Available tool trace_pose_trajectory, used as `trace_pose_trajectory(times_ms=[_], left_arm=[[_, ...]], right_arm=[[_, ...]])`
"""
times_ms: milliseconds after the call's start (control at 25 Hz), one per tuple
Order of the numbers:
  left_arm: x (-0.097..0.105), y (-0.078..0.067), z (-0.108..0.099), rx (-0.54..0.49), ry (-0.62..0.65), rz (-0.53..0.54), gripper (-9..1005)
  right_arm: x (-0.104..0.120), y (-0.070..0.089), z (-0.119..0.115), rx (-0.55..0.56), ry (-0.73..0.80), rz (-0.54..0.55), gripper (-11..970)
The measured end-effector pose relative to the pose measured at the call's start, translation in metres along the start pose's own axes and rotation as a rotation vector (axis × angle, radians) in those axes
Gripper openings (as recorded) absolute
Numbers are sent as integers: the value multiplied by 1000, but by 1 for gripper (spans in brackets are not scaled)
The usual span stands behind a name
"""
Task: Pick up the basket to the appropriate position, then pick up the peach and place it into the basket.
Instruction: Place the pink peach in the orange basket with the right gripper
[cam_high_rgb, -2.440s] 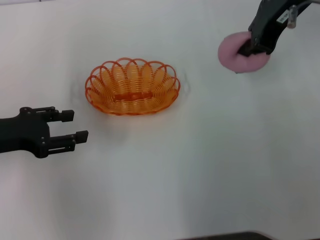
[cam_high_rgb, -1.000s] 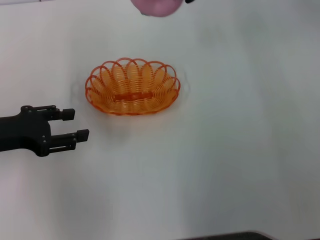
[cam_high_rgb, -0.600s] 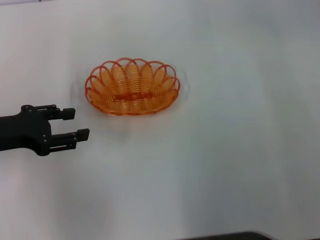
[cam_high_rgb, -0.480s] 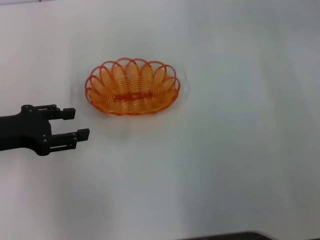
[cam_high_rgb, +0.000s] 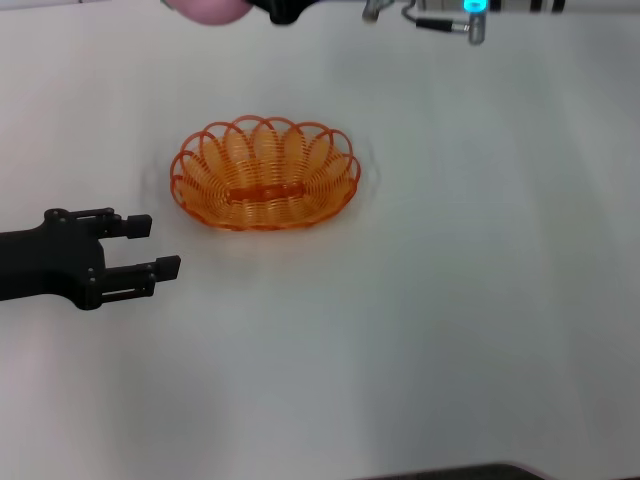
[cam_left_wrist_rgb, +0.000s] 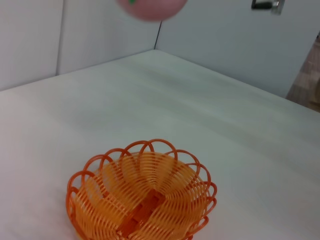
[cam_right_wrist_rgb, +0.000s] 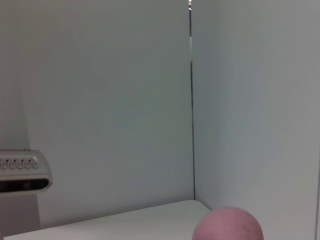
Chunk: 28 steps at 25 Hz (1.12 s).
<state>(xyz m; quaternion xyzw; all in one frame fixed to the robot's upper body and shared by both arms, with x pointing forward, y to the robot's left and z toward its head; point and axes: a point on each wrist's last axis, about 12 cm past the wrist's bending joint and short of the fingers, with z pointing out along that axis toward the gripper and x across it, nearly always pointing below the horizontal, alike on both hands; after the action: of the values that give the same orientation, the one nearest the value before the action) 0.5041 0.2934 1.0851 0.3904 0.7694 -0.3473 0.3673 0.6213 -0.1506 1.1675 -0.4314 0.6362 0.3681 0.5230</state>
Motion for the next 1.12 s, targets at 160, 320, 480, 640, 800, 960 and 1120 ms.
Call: trace_pose_trajectory(times_ms=[160, 320, 480, 640, 800, 960, 1120], left_arm=[[0, 0, 0, -1, 0, 0, 674], [0, 0, 0, -1, -1, -1, 674], [0, 0, 1, 1, -1, -5, 675], [3, 0, 3, 2, -4, -17, 675], [3, 0, 3, 1, 1, -16, 675], [3, 0, 4, 4, 3, -15, 675], [3, 0, 4, 4, 2, -16, 675]], right_arm=[[19, 5, 2, -2, -28, -15, 53], [42, 10, 2, 9, -32, -15, 53], [65, 16, -2, 14, 18, 9, 52], [83, 18, -4, 41, 85, 23, 52], [95, 21, -3, 39, 170, 9, 52], [106, 22, -2, 53, 232, 12, 53], [113, 22, -1, 74, 279, 29, 53]])
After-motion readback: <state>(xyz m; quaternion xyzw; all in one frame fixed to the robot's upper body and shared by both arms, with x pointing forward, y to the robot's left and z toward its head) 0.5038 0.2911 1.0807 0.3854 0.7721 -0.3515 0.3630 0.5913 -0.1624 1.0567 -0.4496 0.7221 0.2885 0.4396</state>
